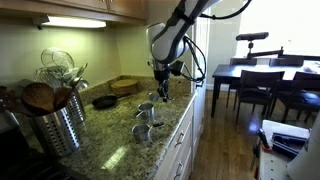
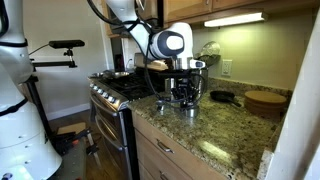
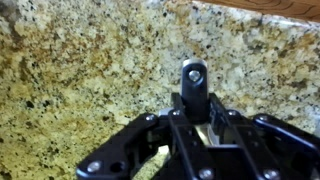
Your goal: Stack the cups
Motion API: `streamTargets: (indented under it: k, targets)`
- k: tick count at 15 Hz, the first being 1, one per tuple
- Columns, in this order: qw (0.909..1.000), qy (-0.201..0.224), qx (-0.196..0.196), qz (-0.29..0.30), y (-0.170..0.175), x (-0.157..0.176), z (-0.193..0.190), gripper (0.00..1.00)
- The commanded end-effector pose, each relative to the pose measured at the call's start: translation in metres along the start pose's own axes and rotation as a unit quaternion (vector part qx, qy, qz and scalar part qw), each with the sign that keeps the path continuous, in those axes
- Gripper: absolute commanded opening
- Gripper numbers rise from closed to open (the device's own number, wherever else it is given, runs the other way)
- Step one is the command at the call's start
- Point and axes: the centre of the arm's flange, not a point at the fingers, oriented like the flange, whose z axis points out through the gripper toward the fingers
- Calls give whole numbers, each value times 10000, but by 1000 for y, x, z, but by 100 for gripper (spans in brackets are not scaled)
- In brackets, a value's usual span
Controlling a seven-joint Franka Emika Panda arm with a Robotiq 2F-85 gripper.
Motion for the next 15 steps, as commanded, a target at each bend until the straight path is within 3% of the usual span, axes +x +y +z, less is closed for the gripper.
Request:
streamTargets:
  k: [1, 15]
  targets:
    - [9997, -59, 18, -251, -22, 0, -19, 13]
    - [9911, -379, 299, -1240, -103, 18, -12, 12]
